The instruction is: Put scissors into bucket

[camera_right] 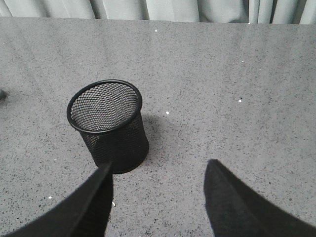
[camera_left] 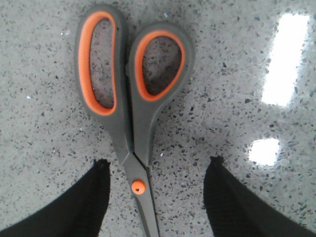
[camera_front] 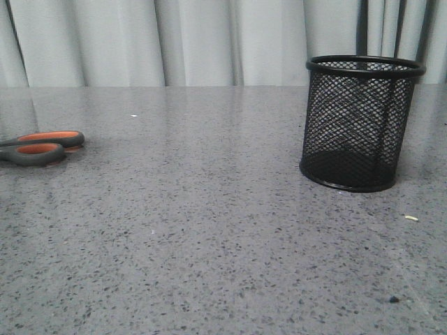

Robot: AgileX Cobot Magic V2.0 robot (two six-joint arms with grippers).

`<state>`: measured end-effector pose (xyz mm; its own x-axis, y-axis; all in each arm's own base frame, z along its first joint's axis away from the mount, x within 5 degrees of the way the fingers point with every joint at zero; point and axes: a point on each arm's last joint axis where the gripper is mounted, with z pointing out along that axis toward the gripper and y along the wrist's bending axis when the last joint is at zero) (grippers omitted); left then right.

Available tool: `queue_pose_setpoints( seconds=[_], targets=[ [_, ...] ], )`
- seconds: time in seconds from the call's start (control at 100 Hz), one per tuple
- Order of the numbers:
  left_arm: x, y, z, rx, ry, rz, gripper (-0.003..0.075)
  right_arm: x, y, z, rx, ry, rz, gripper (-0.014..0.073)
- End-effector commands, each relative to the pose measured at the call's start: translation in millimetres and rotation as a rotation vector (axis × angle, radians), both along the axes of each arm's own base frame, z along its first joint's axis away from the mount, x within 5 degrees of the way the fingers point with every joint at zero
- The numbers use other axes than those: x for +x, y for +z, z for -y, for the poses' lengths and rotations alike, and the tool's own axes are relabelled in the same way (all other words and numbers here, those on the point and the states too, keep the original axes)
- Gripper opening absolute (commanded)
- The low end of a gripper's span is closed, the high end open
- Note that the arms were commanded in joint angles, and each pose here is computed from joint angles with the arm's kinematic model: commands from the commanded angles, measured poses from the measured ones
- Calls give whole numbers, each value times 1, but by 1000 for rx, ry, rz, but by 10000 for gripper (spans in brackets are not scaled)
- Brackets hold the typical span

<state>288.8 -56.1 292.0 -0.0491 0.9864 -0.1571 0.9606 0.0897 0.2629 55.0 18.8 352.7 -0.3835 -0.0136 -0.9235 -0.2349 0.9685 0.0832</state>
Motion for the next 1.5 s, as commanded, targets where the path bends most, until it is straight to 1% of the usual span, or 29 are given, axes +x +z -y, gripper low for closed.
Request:
queue_pose_setpoints(
  seconds=[0.0,0.46,0.72,0.959,1.069,1.159,1.269,1.389,1.489],
  targets=[
    [3,14,1,-33,2,65,393,2,15,0,13,1,81,374],
    [24,-16,5,-16,3,-29,393,2,15,-1,14,18,81,374],
    [34,-11,6,-22,6,9,393,2,16,-1,15,18,85,374],
    [38,-16,-13,-32,69,-31,393,2,17,-1,17,16,96,374],
    [39,-16,-18,-68,101,-31,393,2,17,-1,18,15,99,374],
    [40,-17,-15,-106,111,-39,393,3,17,-1,19,15,102,374],
    [38,-20,-9,-160,51,-78,393,3,18,-1,22,15,108,374],
    [40,-26,-8,-159,49,-106,389,3,18,-1,22,14,110,374],
    [40,-26,-8,-156,49,-104,388,3,18,-2,27,16,109,374]
  ],
)
